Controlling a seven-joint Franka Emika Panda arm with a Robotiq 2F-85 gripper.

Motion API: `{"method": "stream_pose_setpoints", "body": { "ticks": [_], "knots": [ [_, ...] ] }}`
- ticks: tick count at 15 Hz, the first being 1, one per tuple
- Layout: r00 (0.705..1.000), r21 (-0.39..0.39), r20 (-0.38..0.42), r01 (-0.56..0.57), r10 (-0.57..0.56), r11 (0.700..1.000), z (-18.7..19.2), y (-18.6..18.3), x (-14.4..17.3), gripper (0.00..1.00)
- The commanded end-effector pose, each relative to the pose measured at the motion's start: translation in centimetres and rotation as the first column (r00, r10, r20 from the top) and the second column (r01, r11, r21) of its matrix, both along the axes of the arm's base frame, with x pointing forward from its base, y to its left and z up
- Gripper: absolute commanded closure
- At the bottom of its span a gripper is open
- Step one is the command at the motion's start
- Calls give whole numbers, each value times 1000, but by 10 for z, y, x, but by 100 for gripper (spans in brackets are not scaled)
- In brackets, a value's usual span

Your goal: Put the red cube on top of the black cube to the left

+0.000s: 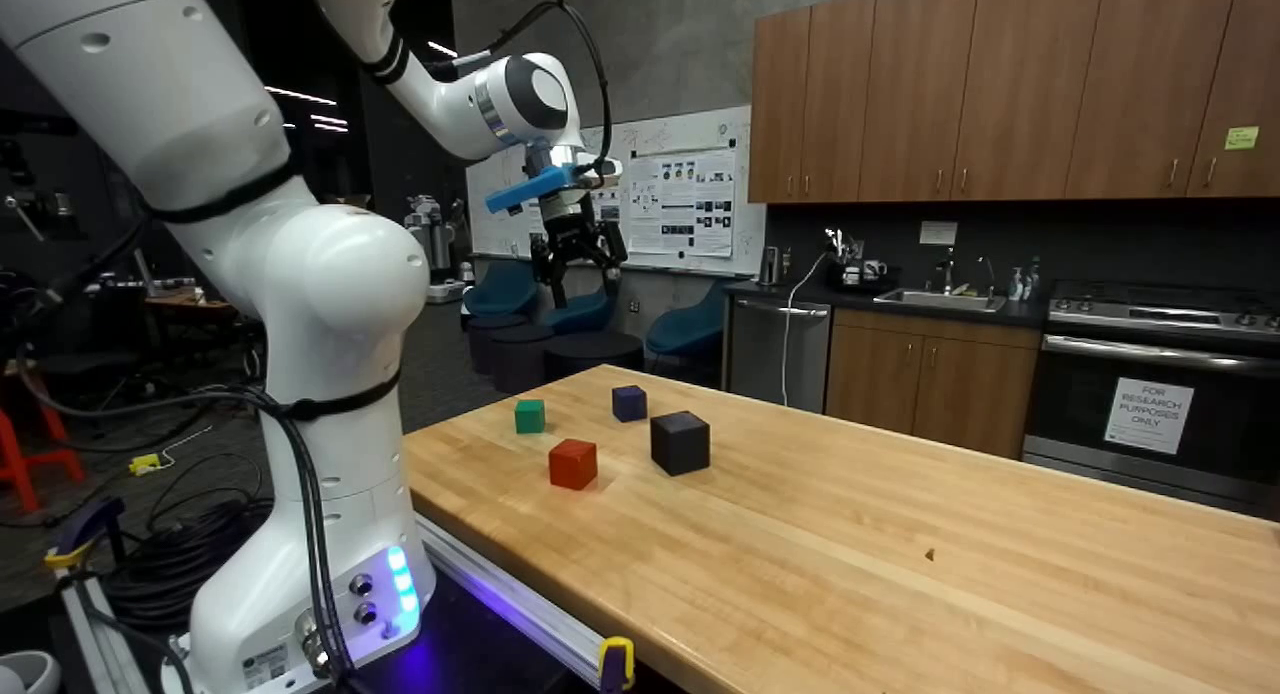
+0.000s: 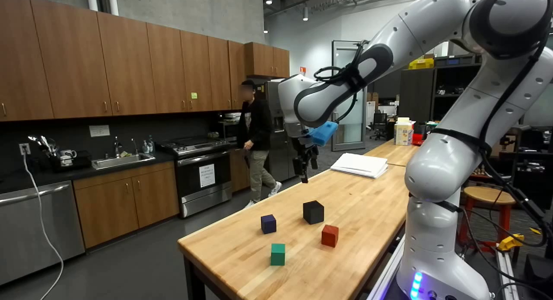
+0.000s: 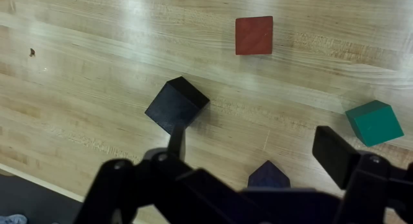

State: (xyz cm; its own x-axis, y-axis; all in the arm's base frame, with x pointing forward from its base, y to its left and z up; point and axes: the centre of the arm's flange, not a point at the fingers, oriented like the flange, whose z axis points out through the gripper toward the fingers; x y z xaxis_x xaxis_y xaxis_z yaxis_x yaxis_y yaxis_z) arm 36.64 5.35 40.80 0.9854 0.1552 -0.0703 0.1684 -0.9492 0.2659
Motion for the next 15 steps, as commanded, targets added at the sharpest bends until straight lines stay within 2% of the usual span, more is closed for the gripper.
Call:
{"method": "stream_pose_setpoints", "body": {
  "ticks": [1, 15],
  "knots": [
    [1000, 0, 0, 0, 0, 1000, 0, 0, 0, 0],
    [999, 130, 27, -39, 36, 991, -27, -32, -12, 0]
  ]
}}
